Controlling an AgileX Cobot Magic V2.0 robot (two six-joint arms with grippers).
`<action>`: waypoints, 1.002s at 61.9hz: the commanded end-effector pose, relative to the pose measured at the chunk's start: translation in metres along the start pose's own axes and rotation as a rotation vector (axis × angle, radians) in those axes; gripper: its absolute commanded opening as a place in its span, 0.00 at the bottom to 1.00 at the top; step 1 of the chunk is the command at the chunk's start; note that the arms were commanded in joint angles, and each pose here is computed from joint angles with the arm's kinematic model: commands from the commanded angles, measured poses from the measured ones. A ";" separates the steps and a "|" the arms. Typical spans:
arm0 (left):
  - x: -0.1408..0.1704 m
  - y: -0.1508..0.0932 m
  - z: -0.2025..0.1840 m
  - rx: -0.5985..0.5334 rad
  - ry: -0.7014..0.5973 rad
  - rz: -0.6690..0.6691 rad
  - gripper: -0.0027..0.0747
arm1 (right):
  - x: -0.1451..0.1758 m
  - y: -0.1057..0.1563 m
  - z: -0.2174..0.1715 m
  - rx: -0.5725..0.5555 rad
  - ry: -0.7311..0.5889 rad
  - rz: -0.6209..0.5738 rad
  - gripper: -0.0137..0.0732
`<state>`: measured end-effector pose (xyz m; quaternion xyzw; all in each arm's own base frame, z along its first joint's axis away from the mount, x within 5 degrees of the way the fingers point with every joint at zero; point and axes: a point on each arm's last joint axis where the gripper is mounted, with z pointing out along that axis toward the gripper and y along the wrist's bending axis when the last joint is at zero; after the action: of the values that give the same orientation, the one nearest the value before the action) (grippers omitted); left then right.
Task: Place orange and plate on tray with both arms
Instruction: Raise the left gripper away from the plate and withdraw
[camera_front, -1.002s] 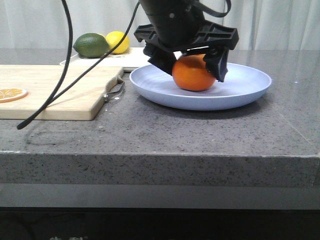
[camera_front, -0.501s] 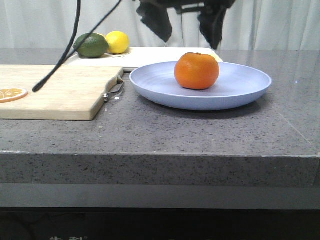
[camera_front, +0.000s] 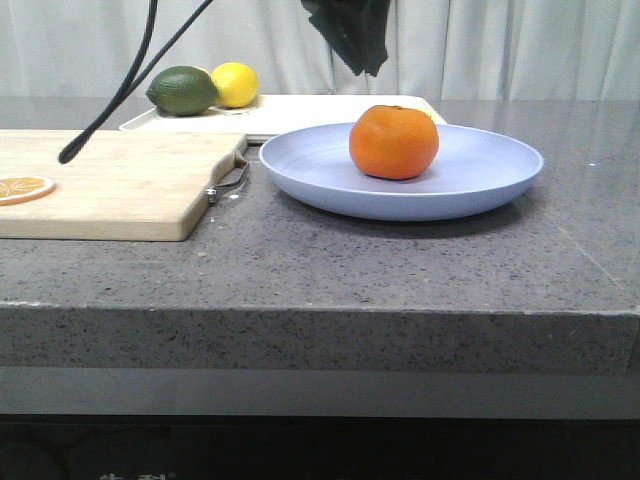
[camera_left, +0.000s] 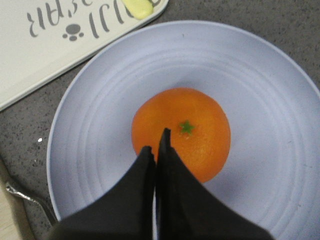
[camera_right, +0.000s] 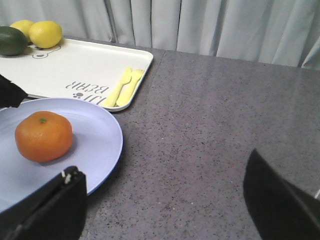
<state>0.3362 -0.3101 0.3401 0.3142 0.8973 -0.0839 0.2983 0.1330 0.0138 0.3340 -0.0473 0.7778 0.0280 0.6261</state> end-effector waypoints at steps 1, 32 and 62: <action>-0.011 0.002 -0.049 -0.011 -0.110 0.008 0.01 | -0.019 -0.001 -0.003 0.009 -0.117 -0.005 0.89; 0.007 0.015 -0.082 -0.087 0.024 0.012 0.01 | -0.018 -0.001 -0.003 0.009 -0.113 -0.005 0.89; 0.078 0.121 -0.132 -0.220 0.050 -0.273 0.01 | -0.018 -0.001 -0.003 0.009 -0.113 -0.005 0.89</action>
<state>0.3164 -0.1599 0.3790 0.1953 0.9496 0.0029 0.2451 0.1330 0.0138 0.3340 -0.0473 0.7778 0.0280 0.6261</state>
